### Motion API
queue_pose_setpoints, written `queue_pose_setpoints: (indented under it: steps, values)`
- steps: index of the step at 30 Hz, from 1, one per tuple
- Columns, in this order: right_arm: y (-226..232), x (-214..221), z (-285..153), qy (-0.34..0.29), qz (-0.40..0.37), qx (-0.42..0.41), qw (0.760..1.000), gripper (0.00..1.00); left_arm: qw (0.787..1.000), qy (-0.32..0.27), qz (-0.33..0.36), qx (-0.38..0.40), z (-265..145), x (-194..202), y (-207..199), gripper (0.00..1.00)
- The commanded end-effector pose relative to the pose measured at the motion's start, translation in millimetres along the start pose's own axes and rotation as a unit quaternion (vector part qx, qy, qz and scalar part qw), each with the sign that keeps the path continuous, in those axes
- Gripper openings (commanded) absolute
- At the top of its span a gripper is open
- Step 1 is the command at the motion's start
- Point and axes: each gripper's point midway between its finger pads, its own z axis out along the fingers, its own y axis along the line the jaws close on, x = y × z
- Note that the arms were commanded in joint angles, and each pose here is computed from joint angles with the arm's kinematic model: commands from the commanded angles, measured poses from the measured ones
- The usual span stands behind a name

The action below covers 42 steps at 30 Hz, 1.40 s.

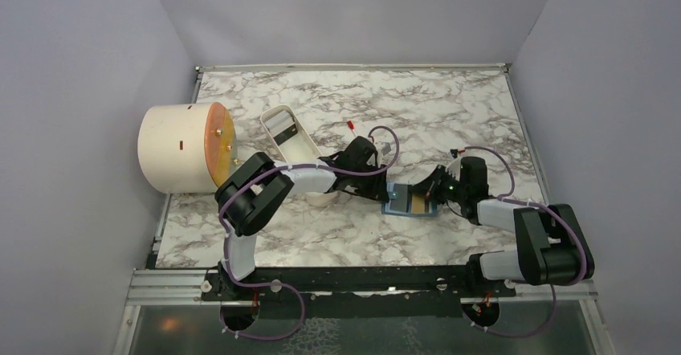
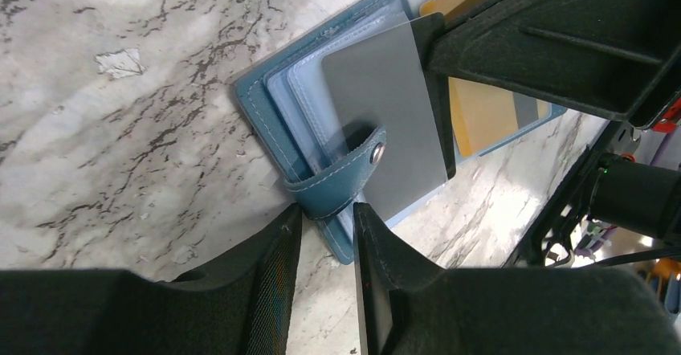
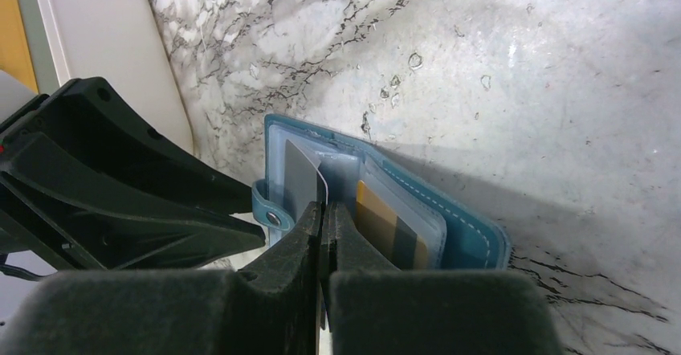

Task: Put the credit cards into the card holder
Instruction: Insert the credit card into the card holder.

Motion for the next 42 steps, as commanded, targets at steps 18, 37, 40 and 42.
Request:
queue_pose_setpoints:
  steps: [18, 37, 40, 42]
  values:
    - [-5, 10, 0, 0.051, -0.048, 0.017, 0.997, 0.01, 0.999, -0.008, 0.014, -0.051, -2, 7, 14, 0.27]
    - [-2, -3, -7, 0.064, -0.043, 0.064, 0.995, 0.28, 0.999, -0.021, -0.007, -0.034, -8, 3, 3, 0.25]
    - [-2, -7, -16, 0.062, -0.051, 0.085, 0.993, 0.30, 0.999, -0.035, -0.011, -0.029, -14, -4, -4, 0.27]
    - [-1, -6, -20, 0.061, -0.051, 0.088, 0.993, 0.29, 0.999, -0.046, -0.011, -0.018, -19, -10, -11, 0.29]
